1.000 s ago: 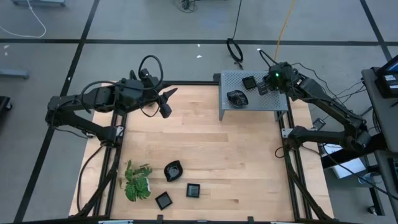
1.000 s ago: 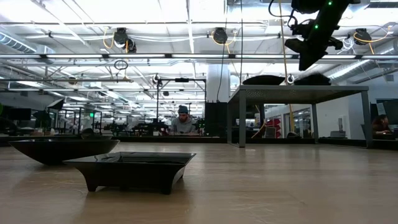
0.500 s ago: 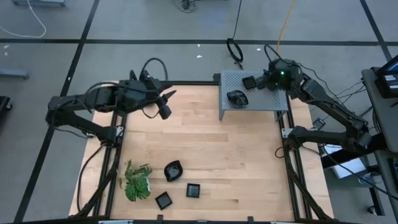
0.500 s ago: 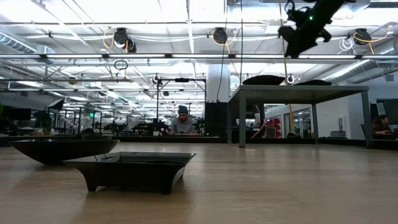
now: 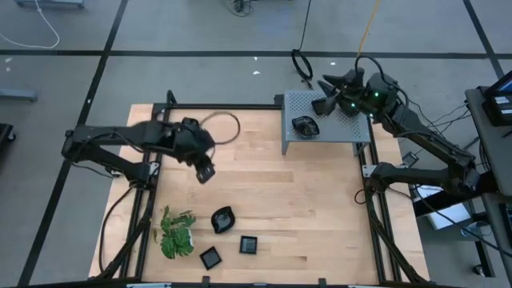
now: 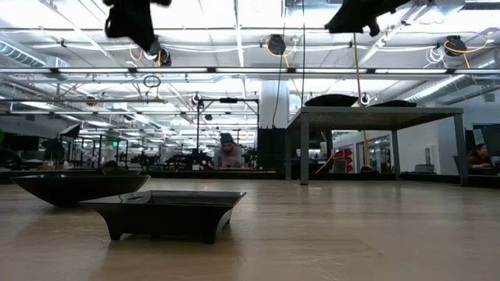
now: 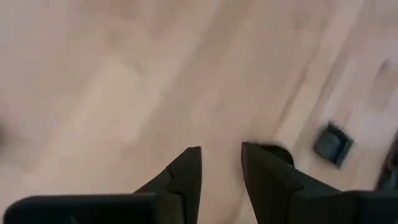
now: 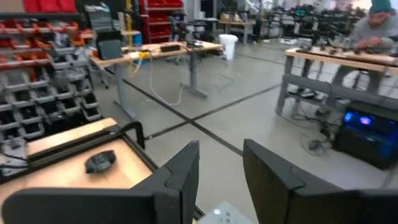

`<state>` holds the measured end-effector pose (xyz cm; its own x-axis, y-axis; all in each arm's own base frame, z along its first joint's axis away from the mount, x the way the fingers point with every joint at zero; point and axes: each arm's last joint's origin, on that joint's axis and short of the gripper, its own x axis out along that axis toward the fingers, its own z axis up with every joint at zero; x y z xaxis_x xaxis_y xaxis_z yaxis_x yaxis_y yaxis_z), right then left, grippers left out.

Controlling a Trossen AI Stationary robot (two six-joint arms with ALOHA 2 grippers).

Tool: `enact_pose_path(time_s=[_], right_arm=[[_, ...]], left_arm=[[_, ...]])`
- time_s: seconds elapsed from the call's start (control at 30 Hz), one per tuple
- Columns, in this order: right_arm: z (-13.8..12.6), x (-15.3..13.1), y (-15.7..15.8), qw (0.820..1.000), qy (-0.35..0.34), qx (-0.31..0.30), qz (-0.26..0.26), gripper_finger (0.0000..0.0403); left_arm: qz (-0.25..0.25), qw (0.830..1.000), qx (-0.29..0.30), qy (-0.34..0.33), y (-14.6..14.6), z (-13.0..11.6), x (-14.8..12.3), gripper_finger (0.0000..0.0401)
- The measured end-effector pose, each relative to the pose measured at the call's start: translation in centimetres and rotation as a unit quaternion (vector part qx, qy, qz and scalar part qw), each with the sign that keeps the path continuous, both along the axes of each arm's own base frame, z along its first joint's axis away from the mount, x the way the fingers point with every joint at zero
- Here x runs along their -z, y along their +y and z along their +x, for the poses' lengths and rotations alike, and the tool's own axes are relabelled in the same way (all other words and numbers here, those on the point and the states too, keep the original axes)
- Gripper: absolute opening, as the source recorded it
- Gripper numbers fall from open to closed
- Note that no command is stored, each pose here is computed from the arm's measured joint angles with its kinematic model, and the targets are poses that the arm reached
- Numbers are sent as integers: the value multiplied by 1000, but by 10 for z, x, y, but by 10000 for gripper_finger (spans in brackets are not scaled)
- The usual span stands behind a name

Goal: Pick & Place Mini shaped plates
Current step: Stack the leaf-shaped plate on top of the other leaf-shaped plates

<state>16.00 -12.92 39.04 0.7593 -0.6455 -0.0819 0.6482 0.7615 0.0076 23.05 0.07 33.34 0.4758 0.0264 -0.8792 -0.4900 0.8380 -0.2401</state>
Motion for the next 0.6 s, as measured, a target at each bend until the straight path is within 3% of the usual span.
enact_pose_path(time_s=[0.13, 0.37, 0.5, 0.6], right_arm=[[2, -2, 2, 1000, -7, -9, -5, 110], [3, 0, 4, 1000, 0, -15, 3, 110], [4, 1, 5, 1000, 5, -19, 4, 111], [4, 2, 5, 1000, 8, -19, 3, 111]], left_arm=[[-62, 997, 2, 42, -8, 4, 41, 115], [-130, 988, -65, 52, -19, 9, 102, 115], [-172, 981, -66, 52, -29, 9, 120, 116], [-175, 982, -55, 54, -36, 8, 127, 116]])
